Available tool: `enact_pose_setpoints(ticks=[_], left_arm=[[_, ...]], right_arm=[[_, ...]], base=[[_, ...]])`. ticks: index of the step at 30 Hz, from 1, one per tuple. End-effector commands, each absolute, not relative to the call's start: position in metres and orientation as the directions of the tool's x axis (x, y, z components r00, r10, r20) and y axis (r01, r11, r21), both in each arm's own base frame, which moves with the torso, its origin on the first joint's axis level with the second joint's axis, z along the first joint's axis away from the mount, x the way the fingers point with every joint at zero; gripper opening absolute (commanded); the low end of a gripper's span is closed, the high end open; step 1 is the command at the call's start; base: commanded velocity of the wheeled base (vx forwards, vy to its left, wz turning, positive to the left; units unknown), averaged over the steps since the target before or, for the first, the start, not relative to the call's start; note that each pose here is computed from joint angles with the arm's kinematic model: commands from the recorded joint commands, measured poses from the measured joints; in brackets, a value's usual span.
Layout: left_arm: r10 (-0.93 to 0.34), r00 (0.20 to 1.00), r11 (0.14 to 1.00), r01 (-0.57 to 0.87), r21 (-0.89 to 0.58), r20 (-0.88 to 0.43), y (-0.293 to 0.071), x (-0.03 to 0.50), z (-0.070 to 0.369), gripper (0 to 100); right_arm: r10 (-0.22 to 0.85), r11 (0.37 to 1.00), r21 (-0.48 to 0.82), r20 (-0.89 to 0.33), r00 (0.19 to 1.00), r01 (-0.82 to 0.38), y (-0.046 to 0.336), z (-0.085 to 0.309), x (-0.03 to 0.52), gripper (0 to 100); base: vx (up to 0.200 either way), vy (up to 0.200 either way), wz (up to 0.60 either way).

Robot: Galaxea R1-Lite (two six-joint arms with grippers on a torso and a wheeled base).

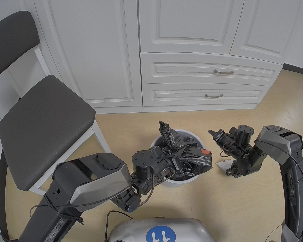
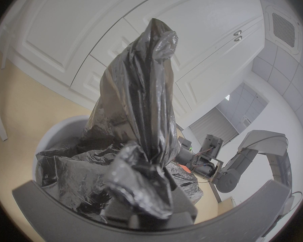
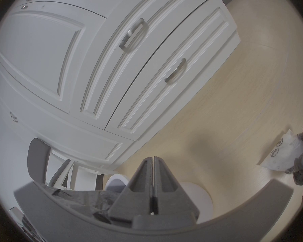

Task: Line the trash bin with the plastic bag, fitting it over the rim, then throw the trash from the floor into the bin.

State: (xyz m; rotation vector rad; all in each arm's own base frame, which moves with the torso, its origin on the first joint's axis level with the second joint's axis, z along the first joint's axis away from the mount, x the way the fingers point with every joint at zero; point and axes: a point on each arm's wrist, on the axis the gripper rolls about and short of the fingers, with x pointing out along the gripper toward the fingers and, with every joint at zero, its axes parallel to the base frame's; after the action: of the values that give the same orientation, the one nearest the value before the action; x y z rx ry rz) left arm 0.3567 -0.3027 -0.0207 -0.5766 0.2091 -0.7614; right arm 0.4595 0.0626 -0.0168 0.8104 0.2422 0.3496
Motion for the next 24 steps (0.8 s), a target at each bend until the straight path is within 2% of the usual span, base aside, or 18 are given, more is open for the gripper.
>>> enact_pose_setpoints(ticks=[1, 5, 11, 12, 16, 20, 24], left_arm=[[-0.699, 0.715, 0.594, 0.572, -0.566, -0.012, -0.288, 0.367, -0.052, 0], [-0.702, 0.712, 0.582, 0.587, -0.563, 0.017, -0.286, 0.368, -0.041, 0], [-0.722, 0.691, 0.56, 0.618, -0.552, 0.041, -0.29, 0.351, 0.002, 0], [-0.727, 0.686, 0.559, 0.622, -0.549, 0.037, -0.291, 0.347, 0.009, 100], [-0.733, 0.681, 0.569, 0.619, -0.542, 0.008, -0.291, 0.338, 0.035, 100], [-0.728, 0.683, 0.616, 0.617, -0.489, -0.056, -0.285, 0.334, 0.054, 100], [-0.719, 0.68, 0.667, 0.616, -0.419, -0.144, -0.279, 0.328, 0.079, 100]], right_arm=[[0.392, 0.638, 0.742, -0.085, 0.916, -0.204, 0.064, -0.025, 0.459, 0], [0.391, 0.639, 0.742, -0.084, 0.917, -0.204, 0.064, -0.025, 0.459, 0], [0.395, 0.639, 0.741, -0.084, 0.915, -0.208, 0.068, -0.023, 0.459, 0], [0.392, 0.639, 0.74, -0.081, 0.916, -0.208, 0.068, -0.021, 0.458, 0], [0.382, 0.641, 0.736, -0.061, 0.922, -0.217, 0.065, -0.005, 0.459, 0], [0.367, 0.645, 0.737, -0.067, 0.928, -0.202, 0.057, 0.015, 0.459, 0], [0.338, 0.654, 0.732, -0.059, 0.939, -0.19, 0.042, 0.051, 0.455, 0]], base=[[0.0, 0.0, 0.0], [0.0, 0.0, 0.0], [0.0, 0.0, 0.0], [0.0, 0.0, 0.0], [0.0, 0.0, 0.0], [0.0, 0.0, 0.0], [0.0, 0.0, 0.0]])
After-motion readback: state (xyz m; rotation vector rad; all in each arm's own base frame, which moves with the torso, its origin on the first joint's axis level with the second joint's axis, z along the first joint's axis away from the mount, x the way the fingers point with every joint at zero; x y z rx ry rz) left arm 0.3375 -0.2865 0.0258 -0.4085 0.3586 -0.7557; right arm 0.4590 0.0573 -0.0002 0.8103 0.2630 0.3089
